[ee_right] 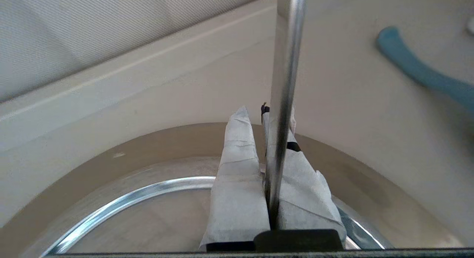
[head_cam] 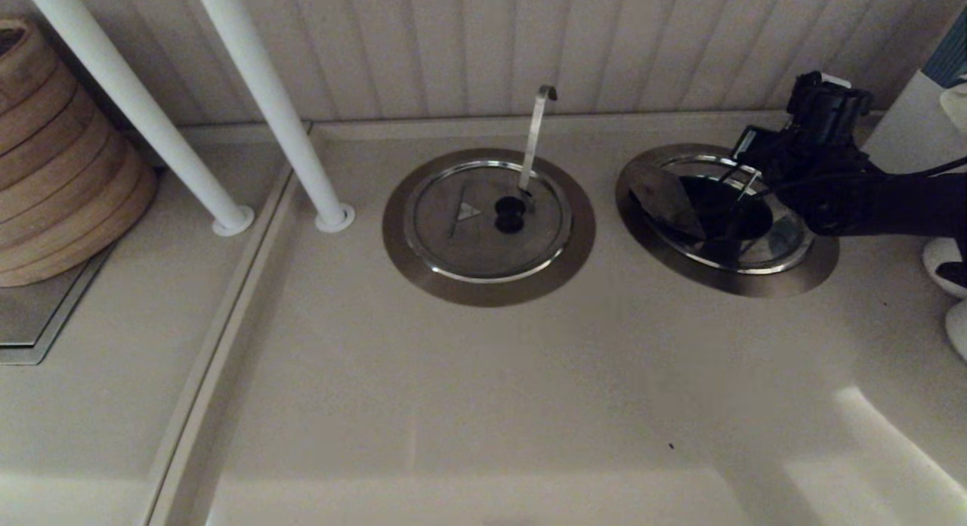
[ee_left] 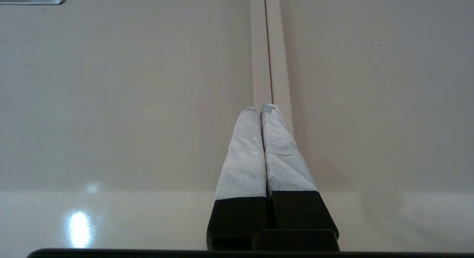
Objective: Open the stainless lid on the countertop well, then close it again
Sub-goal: Stir with a spoon
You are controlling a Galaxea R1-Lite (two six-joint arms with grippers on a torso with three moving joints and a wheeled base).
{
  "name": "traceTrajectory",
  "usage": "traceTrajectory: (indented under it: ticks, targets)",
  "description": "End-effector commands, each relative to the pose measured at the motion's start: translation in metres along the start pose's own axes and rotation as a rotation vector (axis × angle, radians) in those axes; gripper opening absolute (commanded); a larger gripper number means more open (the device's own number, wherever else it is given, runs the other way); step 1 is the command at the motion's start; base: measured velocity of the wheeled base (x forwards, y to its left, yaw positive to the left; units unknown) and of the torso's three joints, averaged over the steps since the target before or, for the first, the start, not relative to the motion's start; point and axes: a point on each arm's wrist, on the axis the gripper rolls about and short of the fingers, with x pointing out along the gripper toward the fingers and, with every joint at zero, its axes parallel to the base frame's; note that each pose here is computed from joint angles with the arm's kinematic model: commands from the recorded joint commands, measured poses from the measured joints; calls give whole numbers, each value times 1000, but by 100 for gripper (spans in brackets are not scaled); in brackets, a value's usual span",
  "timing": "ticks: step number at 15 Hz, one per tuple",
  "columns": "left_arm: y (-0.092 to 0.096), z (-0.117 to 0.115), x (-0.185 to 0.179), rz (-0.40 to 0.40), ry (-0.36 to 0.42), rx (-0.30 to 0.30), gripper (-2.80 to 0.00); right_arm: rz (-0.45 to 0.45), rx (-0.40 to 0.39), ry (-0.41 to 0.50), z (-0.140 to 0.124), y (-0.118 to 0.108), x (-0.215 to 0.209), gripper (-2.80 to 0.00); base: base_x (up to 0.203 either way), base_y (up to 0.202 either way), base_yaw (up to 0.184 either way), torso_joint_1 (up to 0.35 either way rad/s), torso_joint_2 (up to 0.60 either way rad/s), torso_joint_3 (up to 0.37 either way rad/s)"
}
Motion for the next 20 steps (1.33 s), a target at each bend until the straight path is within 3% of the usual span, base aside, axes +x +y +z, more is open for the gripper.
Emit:
traceTrajectory:
  ticks: [1,7,11,14,20]
  targets:
    - [0,0,0,1,1,0,-280,27,27,-31,28,4,-22,-280,0,0,0,0,0,0]
    - [0,0,0,1,1,0,-280,134,54,-50,73,15,-79,-280,0,0,0,0,0,0]
    - [0,0,0,1,1,0,-280,172,41,-17,70,18,-87,-280,0,0,0,0,0,0]
    - [0,0,0,1,1,0,-280,243,13,67,71,15,-99,-280,0,0,0,0,0,0]
    - [0,0,0,1,1,0,-280,194,-230,183,51,-7,-89,-280,0,0,0,0,0,0]
